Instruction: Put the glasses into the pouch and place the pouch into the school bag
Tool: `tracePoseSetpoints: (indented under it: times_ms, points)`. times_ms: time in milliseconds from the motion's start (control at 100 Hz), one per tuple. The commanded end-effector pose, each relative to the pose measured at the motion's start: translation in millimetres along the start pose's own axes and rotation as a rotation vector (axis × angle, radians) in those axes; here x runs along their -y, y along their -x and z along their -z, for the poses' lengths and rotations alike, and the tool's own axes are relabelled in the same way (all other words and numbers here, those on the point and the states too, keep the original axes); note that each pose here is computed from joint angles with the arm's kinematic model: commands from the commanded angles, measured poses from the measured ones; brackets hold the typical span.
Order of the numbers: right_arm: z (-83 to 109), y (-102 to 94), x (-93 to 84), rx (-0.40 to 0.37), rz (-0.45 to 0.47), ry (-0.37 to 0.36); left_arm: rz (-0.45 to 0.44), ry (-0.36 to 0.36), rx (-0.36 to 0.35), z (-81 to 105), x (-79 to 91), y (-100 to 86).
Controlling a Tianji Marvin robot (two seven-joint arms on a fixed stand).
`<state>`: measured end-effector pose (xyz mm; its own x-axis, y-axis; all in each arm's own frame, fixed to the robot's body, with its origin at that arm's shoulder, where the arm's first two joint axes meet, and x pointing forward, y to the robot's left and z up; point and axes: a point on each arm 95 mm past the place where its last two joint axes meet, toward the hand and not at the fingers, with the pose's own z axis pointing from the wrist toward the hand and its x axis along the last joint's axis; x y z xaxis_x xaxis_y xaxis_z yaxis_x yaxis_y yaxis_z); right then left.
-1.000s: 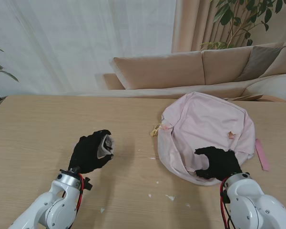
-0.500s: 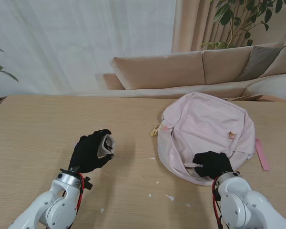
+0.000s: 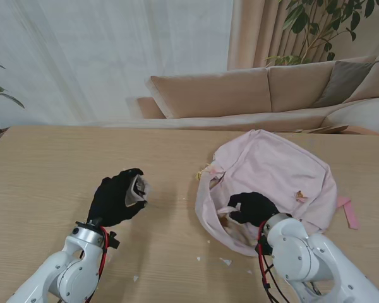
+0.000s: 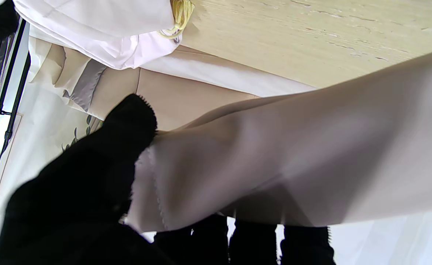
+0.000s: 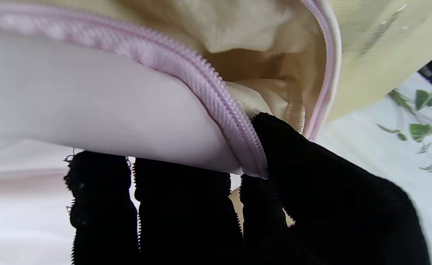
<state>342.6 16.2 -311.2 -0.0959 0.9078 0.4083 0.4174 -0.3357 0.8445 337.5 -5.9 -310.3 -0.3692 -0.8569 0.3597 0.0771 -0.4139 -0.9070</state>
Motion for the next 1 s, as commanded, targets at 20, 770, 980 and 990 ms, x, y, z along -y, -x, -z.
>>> tracePoseSetpoints:
  times_ms: [20,770,980,990]
  points:
    - [-8.8,-21.6,-4.5,-0.054,0.0,-0.003,0.013,0.005,0.003,0.2,0.3,0.4]
    - [-72.2,-125.6,25.8,-0.368,-0.012,-0.125,0.013,-0.038,0.034,13.0,18.7,16.3]
    - [-70.6,-140.3,39.0,-0.438,0.009,-0.155,0.015,-0.04,0.032,11.4,19.6,14.8]
    - [-70.4,-140.7,39.5,-0.441,0.009,-0.156,0.015,-0.04,0.031,11.3,19.6,14.6]
